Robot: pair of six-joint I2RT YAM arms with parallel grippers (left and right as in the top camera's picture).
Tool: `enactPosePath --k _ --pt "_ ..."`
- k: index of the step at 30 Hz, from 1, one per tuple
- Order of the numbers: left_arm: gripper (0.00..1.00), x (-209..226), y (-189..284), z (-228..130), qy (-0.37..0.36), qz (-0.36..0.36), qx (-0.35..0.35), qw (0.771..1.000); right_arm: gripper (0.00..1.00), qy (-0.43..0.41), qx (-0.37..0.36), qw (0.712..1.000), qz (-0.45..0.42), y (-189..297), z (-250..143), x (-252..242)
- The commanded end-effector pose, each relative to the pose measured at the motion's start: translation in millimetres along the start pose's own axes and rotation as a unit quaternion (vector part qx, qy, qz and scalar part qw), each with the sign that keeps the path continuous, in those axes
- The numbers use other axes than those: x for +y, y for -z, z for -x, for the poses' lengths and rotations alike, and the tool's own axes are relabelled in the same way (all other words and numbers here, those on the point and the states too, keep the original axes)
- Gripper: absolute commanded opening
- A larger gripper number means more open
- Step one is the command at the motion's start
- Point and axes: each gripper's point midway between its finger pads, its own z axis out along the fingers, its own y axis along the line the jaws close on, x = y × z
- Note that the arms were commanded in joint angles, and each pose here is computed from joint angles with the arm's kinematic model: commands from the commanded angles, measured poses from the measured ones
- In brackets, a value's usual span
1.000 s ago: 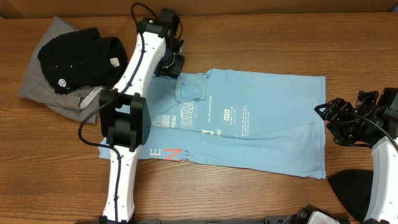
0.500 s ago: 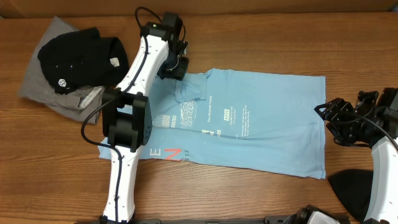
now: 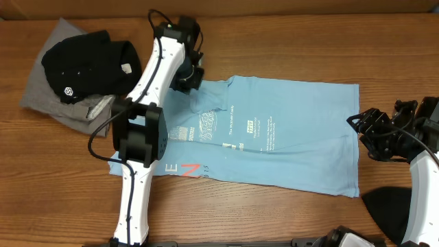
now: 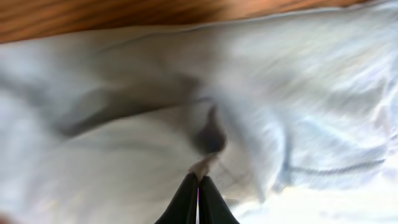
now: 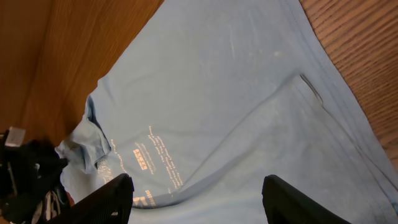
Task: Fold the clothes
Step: 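Move the left gripper back up to the shirt's upper-left collar area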
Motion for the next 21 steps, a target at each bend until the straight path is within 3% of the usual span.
enactPosePath --k 1,11,15,21 --pt "0.04 33 22 1 0.035 0.060 -0.010 0.998 0.70 0.014 -0.014 1.000 0.006 7 6 8" --pt "0.07 33 25 -45 0.070 0.061 0.081 0.992 0.70 0.015 -0.016 1.000 0.005 7 7 7" --pt "0.16 8 23 -46 0.075 -0.010 0.088 0.993 0.70 0.015 -0.016 1.000 0.005 7 7 7" --pt "0.10 -7 24 -46 0.072 -0.040 0.090 0.993 0.70 0.015 -0.015 1.000 0.004 7 7 7"
